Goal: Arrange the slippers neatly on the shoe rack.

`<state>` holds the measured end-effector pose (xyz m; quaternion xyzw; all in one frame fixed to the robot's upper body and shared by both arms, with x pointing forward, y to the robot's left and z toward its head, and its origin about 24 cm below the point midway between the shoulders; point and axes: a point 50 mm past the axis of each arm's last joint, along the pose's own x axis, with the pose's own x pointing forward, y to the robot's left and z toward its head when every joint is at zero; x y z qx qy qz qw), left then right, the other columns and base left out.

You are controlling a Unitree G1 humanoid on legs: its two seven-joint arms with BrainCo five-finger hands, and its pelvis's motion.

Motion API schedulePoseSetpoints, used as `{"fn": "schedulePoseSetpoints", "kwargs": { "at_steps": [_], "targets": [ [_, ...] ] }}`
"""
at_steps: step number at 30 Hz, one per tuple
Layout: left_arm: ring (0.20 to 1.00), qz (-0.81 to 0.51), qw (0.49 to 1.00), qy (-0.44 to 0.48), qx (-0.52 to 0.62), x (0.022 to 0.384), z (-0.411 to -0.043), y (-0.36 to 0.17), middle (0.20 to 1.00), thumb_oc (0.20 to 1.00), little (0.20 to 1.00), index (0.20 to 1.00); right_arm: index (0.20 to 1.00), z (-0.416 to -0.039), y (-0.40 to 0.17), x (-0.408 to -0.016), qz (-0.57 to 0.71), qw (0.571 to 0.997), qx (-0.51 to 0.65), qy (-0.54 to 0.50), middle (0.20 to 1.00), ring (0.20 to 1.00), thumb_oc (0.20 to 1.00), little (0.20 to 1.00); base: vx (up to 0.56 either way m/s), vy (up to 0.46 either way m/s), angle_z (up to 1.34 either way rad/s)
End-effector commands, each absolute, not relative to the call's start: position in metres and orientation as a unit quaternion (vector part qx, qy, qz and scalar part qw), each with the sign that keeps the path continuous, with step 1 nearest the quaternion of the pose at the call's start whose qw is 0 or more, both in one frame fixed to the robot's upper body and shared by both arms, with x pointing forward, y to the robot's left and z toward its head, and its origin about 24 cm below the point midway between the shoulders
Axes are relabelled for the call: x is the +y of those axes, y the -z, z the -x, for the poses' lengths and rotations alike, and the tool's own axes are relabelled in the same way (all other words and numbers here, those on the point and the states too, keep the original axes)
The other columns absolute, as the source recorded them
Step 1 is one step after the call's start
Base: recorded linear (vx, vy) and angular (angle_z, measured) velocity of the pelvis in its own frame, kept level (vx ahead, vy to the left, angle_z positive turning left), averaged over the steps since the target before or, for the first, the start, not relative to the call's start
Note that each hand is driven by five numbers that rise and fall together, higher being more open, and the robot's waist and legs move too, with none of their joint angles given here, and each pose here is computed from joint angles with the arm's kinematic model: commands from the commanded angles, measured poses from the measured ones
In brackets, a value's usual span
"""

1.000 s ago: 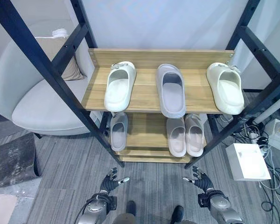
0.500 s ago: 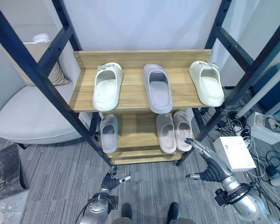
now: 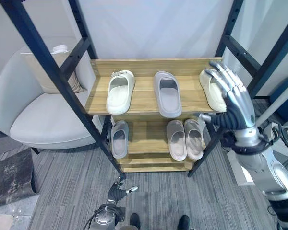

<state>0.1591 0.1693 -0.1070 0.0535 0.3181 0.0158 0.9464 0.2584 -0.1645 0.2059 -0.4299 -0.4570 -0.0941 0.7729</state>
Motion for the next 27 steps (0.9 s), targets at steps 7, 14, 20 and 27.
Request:
{"fn": "schedulePoseSetpoints", "kwargs": {
  "at_steps": [7,14,20,27],
  "targets": [
    [1.000,-0.078,0.951,-0.005,0.300,0.179,-0.166,0.104,1.000,1.000,1.000,1.000,1.000,-0.310,-0.239,-0.189,0.445,0.754,-0.429,0.222,1.000,1.000,1.000,1.000,0.04,0.011,0.15],
    [1.000,-0.087,0.945,-0.001,0.316,0.186,-0.160,0.108,1.000,1.000,1.000,1.000,1.000,-0.339,-0.246,-0.218,0.489,0.744,-0.363,0.274,1.000,1.000,1.000,1.000,0.04,0.006,0.18],
    [1.000,-0.085,0.943,-0.002,0.322,0.187,-0.158,0.110,1.000,1.000,1.000,1.000,1.000,-0.352,-0.230,-0.230,0.514,0.754,-0.306,0.271,1.000,1.000,1.000,1.000,0.03,0.016,0.08],
    [1.000,-0.080,0.945,-0.005,0.318,0.185,-0.160,0.110,1.000,1.000,1.000,1.000,1.000,-0.364,-0.207,-0.223,0.529,0.771,-0.260,0.240,1.000,1.000,1.000,1.000,0.02,0.016,0.06]
  ]
}}
